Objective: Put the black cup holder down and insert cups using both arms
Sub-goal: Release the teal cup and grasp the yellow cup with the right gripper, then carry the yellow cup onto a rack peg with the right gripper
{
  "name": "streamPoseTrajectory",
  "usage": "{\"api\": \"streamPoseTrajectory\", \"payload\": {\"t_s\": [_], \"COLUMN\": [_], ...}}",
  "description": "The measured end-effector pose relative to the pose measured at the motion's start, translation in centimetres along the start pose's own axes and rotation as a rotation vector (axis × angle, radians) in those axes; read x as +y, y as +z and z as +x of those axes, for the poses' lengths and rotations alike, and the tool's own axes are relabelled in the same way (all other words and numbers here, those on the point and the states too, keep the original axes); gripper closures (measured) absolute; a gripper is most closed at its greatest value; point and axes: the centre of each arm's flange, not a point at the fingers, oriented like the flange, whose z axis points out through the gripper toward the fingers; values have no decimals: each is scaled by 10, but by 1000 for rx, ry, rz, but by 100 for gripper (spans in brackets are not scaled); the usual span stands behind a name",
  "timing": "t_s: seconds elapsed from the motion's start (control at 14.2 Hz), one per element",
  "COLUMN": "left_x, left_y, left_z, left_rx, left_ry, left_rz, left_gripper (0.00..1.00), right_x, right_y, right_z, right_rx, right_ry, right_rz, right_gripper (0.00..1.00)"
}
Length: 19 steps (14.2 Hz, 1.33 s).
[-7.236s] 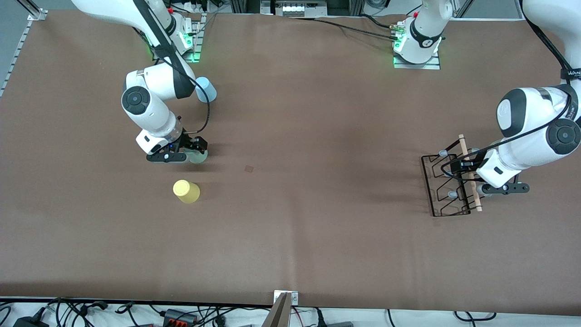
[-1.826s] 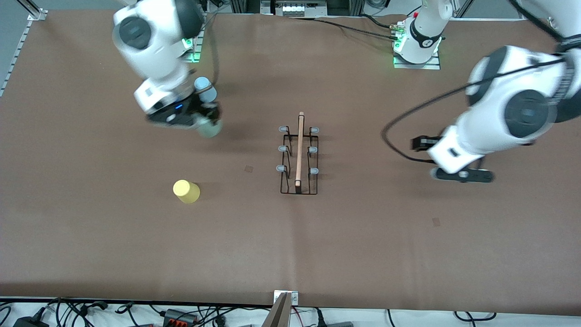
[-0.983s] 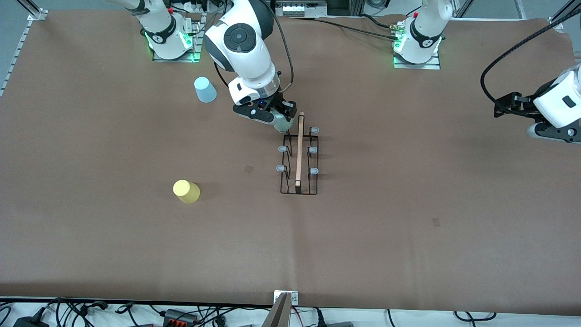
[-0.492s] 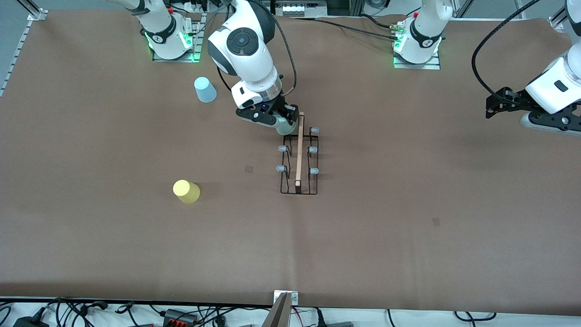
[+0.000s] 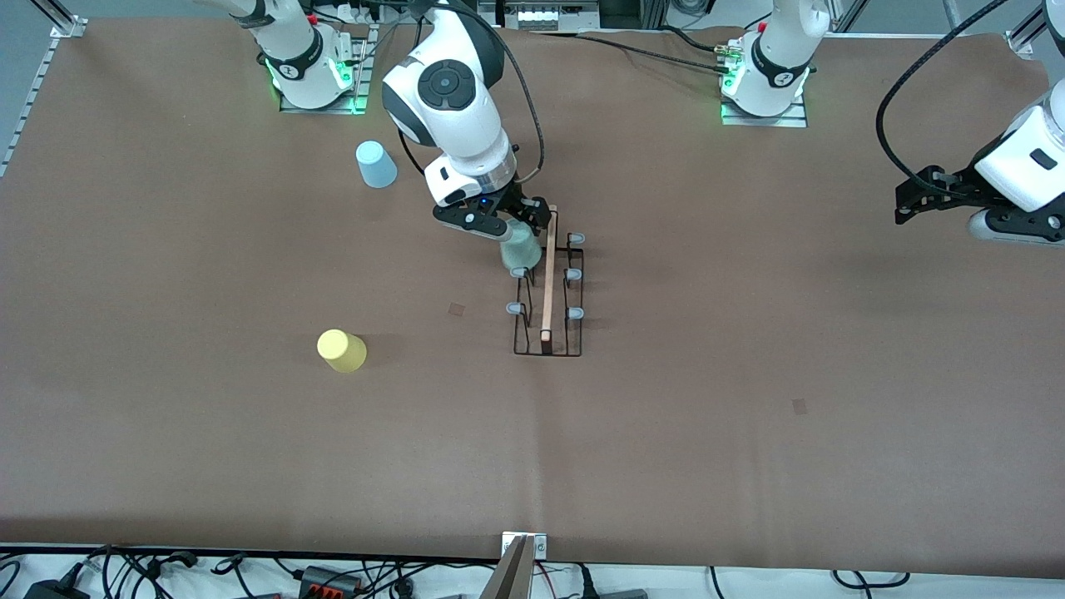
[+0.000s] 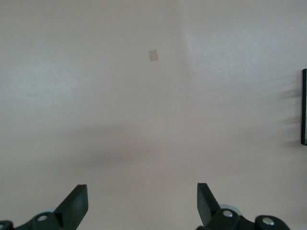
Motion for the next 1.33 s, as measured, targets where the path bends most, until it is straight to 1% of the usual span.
{"api": "streamPoseTrajectory", "payload": {"t_s": [0.07,0.21,0.35,0.49,0.56,0.7,0.77,0.91,1.12,1.33], "left_x": [0,2,2,1,1,1,1,0,-2,-9], "left_y": [1,2,2,2,1,-3,-4,-5,-5,-3], "left_z": [1,3,3,4,4,6,7,9,9,9], "left_rx": [-2,-1,-1,1,5,16,18,22,21,17], "left_ry": [-2,-4,-6,-8,-10,-23,-27,-30,-38,-52], "left_rz": [0,-1,-2,-2,-1,-1,0,0,0,-1], "left_gripper": [0,0,0,0,0,0,0,0,0,0], "right_x": [5,33,81,138,163,198,209,224,232,237], "right_y": [-7,-19,-24,-21,-15,5,20,48,79,92], "right_z": [14,61,124,184,205,237,247,259,263,265], "right_rx": [13,29,19,5,-3,1,9,36,52,58], "right_ry": [-11,-112,-252,-365,-411,-479,-502,-533,-550,-548], "right_rz": [-3,-44,-103,-148,-161,-163,-161,-177,-179,-177], "right_gripper": [0,0,0,0,0,0,0,0,0,0]}}
